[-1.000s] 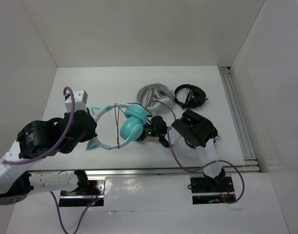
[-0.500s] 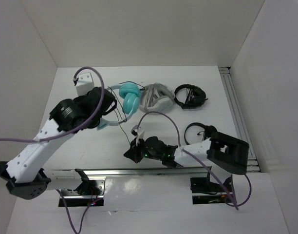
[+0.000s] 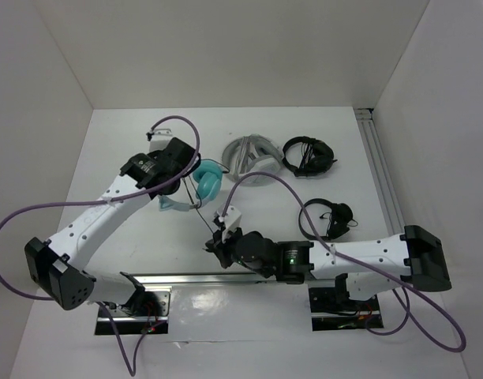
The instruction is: Wrap the headphones
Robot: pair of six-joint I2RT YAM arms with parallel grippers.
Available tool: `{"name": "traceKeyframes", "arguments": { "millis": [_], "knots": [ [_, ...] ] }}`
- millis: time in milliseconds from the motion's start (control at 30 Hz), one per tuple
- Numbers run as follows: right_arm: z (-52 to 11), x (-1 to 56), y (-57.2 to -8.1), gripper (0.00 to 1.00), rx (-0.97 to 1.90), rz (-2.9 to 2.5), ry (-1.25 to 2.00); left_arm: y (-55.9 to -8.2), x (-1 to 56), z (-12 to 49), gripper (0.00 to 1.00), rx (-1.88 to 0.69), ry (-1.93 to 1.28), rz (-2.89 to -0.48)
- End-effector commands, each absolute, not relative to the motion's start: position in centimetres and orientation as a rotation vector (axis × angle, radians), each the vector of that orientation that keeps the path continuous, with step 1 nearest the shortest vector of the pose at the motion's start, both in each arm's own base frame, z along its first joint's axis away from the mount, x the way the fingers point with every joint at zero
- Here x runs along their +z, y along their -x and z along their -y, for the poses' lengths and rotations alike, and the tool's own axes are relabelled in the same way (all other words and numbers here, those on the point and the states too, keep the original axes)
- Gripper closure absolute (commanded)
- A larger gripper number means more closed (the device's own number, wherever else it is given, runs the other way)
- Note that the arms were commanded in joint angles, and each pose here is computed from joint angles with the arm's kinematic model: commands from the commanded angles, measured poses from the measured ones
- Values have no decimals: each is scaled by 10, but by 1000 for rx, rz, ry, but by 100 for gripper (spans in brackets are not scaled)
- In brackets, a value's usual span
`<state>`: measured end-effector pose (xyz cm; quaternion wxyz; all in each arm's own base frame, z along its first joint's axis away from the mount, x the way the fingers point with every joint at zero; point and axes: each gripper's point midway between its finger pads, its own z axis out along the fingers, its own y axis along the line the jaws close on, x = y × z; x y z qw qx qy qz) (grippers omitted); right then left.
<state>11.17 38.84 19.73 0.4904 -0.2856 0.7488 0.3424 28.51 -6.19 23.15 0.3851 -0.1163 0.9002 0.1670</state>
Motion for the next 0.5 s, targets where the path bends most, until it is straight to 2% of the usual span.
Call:
{"name": "traceKeyframes", "arguments": {
  "millis": [0, 233, 367, 467],
  "knots": [
    [-376, 219, -114, 100, 709, -1781, 778, -303, 242, 74, 100, 444, 285, -2182],
    [-349, 219, -146, 100, 384, -1773, 841, -272, 216, 106, 100, 617, -33, -2232],
    [-319, 230, -168, 100, 210, -1774, 808, -251, 191, 121, 100, 573, -212, -2289],
    [-293, 245, -185, 96, 86, -1753, 742, -236, 180, 126, 100, 515, -255, -2328]
  ]
}}
